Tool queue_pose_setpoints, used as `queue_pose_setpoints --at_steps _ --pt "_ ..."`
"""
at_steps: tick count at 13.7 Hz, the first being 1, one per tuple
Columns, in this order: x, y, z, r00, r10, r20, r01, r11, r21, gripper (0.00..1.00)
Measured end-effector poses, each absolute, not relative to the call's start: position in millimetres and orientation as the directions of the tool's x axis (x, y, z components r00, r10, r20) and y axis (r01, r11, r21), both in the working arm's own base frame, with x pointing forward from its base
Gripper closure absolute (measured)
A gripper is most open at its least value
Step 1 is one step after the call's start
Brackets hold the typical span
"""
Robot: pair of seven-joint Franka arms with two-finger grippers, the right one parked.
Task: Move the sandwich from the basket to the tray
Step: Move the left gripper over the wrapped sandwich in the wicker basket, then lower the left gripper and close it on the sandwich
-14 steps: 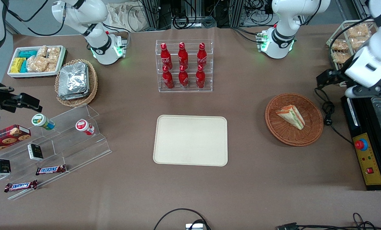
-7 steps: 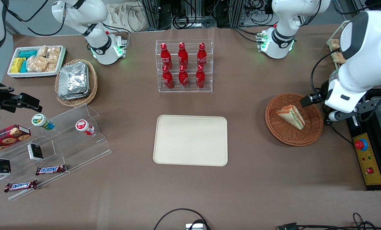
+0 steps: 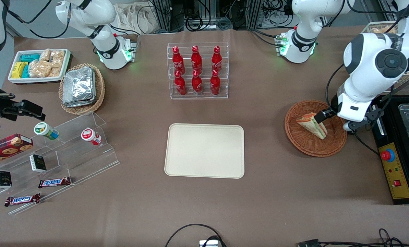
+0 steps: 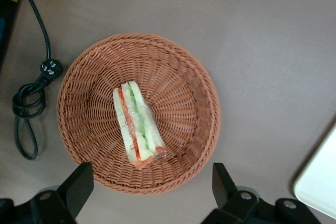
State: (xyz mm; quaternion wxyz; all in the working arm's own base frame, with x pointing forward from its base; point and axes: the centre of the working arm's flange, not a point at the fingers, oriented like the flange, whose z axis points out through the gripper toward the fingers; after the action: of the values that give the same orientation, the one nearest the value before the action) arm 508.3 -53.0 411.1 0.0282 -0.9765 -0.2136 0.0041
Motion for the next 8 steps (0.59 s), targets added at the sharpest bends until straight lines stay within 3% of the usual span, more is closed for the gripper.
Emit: queue_pose_setpoints --at_steps 8 --pt "470 -27 326 0.822 0.562 0.089 0.563 -0.826 0.021 0.0"
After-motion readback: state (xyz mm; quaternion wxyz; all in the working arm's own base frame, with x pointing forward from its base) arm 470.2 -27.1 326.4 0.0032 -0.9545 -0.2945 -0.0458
